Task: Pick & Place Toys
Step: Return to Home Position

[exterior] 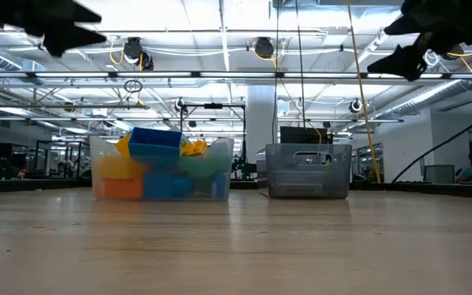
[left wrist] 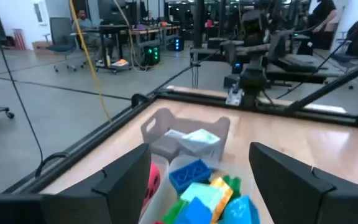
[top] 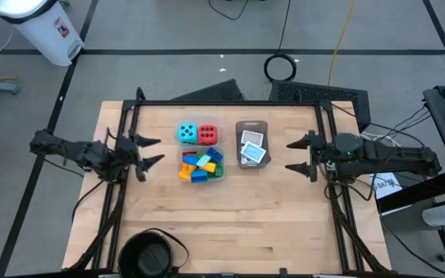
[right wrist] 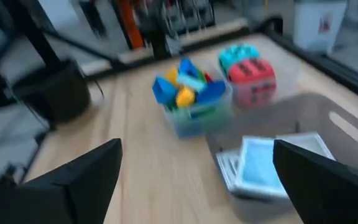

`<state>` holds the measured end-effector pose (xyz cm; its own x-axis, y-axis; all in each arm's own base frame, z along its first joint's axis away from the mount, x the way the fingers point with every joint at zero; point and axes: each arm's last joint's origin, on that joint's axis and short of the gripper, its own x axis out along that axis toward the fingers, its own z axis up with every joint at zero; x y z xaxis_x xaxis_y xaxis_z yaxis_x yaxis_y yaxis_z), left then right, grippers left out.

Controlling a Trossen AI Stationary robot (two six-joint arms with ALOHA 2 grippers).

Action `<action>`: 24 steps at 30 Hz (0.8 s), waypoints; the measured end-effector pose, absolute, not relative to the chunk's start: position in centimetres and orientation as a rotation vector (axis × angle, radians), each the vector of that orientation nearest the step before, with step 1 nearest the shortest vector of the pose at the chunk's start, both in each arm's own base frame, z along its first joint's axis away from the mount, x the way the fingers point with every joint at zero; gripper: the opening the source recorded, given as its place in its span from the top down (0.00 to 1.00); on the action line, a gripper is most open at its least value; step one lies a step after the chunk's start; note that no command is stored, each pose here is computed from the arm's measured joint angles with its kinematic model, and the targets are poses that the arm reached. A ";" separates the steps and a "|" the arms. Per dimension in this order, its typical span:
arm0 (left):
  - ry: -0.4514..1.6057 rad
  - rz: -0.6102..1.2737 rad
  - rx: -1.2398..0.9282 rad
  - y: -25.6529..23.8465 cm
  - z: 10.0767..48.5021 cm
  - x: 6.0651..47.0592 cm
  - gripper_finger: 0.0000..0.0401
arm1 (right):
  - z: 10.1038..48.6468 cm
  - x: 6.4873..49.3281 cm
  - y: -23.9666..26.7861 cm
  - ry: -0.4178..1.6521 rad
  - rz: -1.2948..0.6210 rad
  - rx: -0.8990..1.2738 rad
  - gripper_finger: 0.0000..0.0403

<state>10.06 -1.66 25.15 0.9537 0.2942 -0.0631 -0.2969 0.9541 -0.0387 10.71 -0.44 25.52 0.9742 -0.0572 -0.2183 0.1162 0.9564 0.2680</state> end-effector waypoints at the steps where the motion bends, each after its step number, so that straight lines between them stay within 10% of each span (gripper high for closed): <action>1: 0.057 0.306 -0.050 -1.7 24.4 10.1 0.32 | 25.1 10.5 -0.4 0.175 -0.084 0.287 0.04; 24: -0.005 0.330 -0.130 -0.4 19.1 8.6 0.32 | 19.7 8.9 -0.4 -0.073 -0.063 0.178 0.03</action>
